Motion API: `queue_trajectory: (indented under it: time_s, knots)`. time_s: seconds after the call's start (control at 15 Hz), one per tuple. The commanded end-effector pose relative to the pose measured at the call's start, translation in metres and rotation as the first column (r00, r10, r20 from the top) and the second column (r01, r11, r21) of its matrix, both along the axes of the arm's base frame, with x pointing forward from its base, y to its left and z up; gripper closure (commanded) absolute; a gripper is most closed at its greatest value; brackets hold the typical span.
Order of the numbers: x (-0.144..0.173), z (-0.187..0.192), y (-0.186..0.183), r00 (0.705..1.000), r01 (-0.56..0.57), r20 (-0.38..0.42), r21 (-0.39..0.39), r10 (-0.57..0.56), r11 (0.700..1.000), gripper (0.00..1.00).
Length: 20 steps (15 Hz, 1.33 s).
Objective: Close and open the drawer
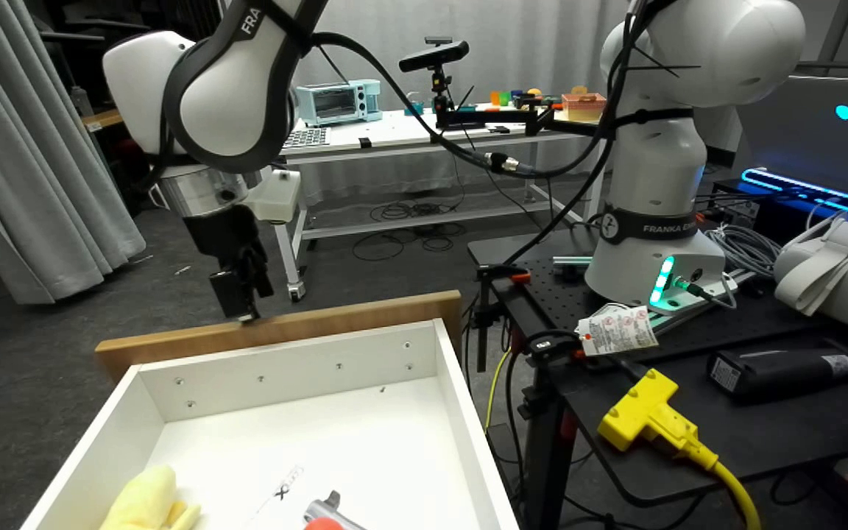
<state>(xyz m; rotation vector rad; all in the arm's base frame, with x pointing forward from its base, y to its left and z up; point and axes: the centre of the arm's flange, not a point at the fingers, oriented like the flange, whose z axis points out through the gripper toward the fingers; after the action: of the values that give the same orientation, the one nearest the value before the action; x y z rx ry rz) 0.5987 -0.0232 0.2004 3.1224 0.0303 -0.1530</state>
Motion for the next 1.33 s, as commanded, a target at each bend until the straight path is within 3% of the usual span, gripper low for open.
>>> queue_trajectory:
  time_s: [0.0,0.27,0.53,0.87,1.27]
  knots:
    - [0.015,-0.005,0.004,1.0,-0.017,-0.021,0.074,0.019,0.997,0.34]
    - [0.015,0.002,0.026,0.998,-0.047,-0.04,0.171,0.055,0.984,0.65]
    - [0.015,0.004,0.053,0.992,-0.064,-0.08,0.299,0.092,0.952,0.96]
    - [0.013,-0.005,0.073,0.98,-0.061,-0.15,0.408,0.133,0.911,1.0]
    - [0.018,-0.016,0.115,0.962,-0.098,-0.18,0.475,0.206,0.875,1.0]
